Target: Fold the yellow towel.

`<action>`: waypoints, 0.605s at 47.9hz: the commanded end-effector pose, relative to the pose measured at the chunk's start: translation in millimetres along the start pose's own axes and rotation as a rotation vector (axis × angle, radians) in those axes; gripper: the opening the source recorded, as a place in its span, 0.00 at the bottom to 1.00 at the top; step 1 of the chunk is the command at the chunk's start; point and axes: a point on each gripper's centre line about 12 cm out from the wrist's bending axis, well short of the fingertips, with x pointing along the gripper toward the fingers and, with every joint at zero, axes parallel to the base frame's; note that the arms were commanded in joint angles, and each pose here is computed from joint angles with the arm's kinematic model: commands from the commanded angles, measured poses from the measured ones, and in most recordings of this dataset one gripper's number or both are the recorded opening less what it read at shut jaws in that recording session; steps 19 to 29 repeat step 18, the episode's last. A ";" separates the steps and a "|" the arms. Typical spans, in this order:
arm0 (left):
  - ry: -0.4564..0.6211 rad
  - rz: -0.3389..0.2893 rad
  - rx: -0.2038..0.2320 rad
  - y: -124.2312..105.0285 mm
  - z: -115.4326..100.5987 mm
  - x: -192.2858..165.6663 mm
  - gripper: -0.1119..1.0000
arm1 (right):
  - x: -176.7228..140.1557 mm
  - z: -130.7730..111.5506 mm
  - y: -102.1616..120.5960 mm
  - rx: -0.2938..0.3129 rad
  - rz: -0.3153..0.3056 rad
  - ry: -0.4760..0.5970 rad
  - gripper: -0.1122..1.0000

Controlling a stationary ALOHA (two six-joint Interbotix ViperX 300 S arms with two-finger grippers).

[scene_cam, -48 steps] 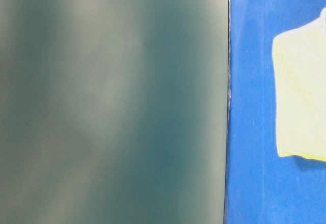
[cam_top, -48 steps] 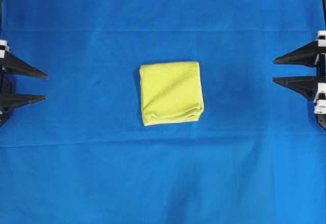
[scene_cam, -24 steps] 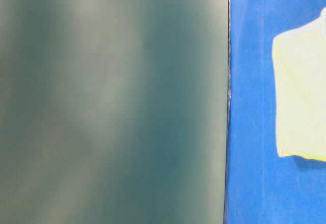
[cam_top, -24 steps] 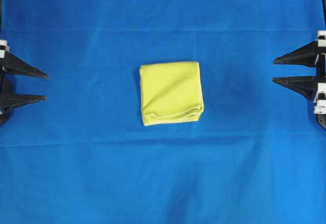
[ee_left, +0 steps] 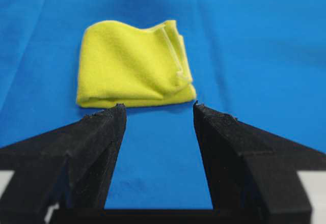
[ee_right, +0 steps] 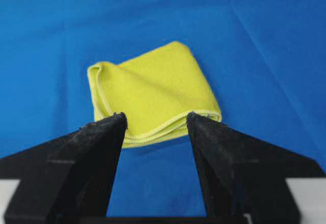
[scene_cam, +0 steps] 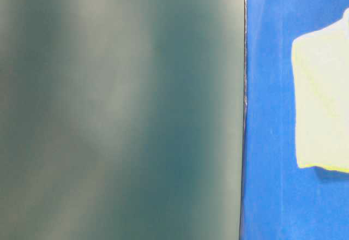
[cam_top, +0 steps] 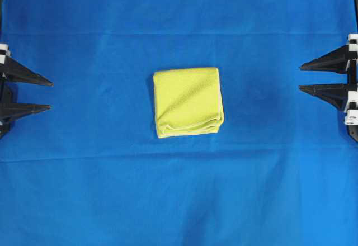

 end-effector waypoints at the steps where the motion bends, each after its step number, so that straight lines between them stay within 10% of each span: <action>1: -0.003 0.003 -0.003 0.5 3.2 1.8 0.58 | 2.1 2.5 0.6 -0.003 0.002 0.002 0.61; 29: -0.005 0.003 -0.003 0.5 3.8 2.0 0.58 | 2.6 1.9 0.5 -0.003 0.002 0.007 0.61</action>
